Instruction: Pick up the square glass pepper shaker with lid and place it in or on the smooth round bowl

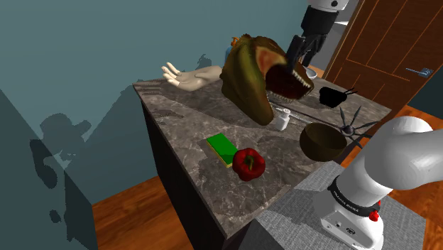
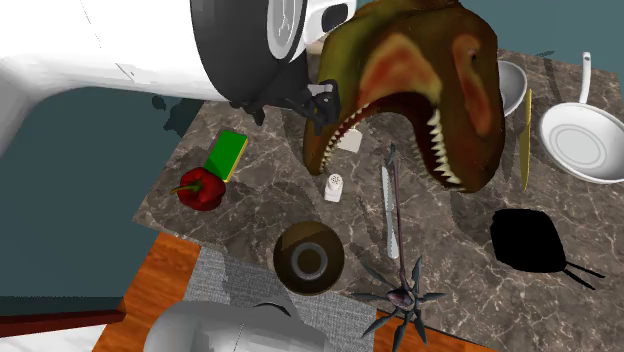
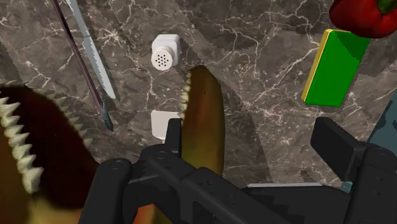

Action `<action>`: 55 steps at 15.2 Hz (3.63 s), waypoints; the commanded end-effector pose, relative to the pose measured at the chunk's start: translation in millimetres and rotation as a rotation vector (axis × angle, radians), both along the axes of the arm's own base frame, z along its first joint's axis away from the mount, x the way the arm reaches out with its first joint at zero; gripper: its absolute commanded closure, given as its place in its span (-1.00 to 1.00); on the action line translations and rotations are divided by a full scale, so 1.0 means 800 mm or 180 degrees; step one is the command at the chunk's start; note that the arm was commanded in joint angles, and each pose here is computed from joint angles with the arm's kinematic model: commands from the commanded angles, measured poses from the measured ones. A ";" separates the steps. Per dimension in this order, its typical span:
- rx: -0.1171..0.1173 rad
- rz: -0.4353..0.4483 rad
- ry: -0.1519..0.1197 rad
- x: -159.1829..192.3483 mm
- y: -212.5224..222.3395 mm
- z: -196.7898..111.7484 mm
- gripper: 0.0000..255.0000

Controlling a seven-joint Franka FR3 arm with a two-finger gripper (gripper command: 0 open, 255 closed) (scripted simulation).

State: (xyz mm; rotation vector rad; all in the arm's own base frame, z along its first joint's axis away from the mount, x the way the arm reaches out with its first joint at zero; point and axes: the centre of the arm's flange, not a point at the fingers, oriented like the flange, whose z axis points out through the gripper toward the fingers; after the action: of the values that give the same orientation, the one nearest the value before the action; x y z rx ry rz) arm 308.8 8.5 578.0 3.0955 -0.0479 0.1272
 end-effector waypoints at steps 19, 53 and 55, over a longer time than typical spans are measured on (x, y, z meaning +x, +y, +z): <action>0.0101 0.0135 0.0961 0.102 -0.114 -0.260 -1.00; 0.0101 0.0135 0.0961 0.091 -0.114 -0.249 1.00; 0.0101 0.0135 0.0961 0.091 -0.114 -0.236 1.00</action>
State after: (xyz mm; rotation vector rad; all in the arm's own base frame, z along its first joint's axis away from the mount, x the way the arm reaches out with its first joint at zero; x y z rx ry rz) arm 381.7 -83.2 384.0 3.1088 0.0263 -0.3415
